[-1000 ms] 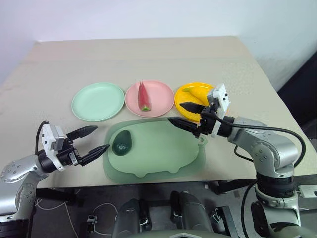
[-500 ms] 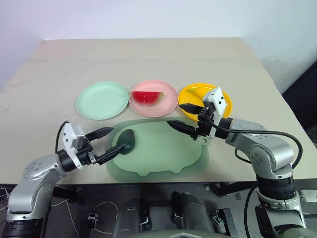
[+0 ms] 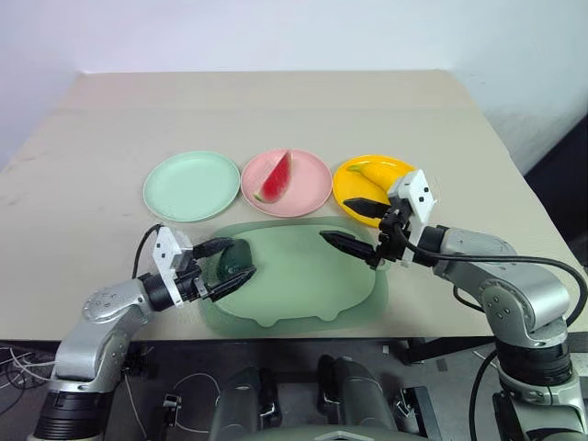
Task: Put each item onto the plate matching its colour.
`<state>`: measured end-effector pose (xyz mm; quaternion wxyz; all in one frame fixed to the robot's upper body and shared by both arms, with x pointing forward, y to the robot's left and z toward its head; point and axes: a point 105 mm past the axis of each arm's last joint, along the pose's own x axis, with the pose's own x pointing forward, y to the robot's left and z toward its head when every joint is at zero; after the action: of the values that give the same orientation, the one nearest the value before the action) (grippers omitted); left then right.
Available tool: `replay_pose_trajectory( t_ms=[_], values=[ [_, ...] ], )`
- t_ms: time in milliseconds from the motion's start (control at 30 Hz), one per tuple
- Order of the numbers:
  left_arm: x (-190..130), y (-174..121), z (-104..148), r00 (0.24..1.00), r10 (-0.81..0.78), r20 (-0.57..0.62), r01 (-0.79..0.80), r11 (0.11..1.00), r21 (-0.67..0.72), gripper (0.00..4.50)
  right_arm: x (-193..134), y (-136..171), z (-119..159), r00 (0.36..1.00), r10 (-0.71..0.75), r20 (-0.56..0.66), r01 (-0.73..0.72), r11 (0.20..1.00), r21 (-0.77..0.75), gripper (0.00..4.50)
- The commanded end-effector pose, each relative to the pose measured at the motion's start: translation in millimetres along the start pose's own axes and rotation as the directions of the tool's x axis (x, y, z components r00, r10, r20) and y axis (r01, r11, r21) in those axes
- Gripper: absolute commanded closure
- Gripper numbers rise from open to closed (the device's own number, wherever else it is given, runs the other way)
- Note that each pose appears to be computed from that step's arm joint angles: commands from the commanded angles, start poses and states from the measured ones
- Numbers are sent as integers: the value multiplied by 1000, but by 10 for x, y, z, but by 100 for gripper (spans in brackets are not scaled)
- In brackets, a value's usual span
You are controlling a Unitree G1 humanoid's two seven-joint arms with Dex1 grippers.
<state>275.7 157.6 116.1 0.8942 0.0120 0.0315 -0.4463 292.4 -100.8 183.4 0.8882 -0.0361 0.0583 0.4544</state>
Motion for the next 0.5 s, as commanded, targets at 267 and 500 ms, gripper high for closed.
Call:
replay_pose_trajectory(
  t_ms=[267, 500],
  values=[
    [54, 99, -52, 997, 54, -51, -50, 996, 70, 0, -59, -2, 116, 999, -26, 21, 27, 998, -55, 2],
    [56, 97, -21, 998, 14, -59, -10, 998, 67, 136, -51, -30, 93, 998, -51, 21, 52, 997, -56, 0]
  ],
)
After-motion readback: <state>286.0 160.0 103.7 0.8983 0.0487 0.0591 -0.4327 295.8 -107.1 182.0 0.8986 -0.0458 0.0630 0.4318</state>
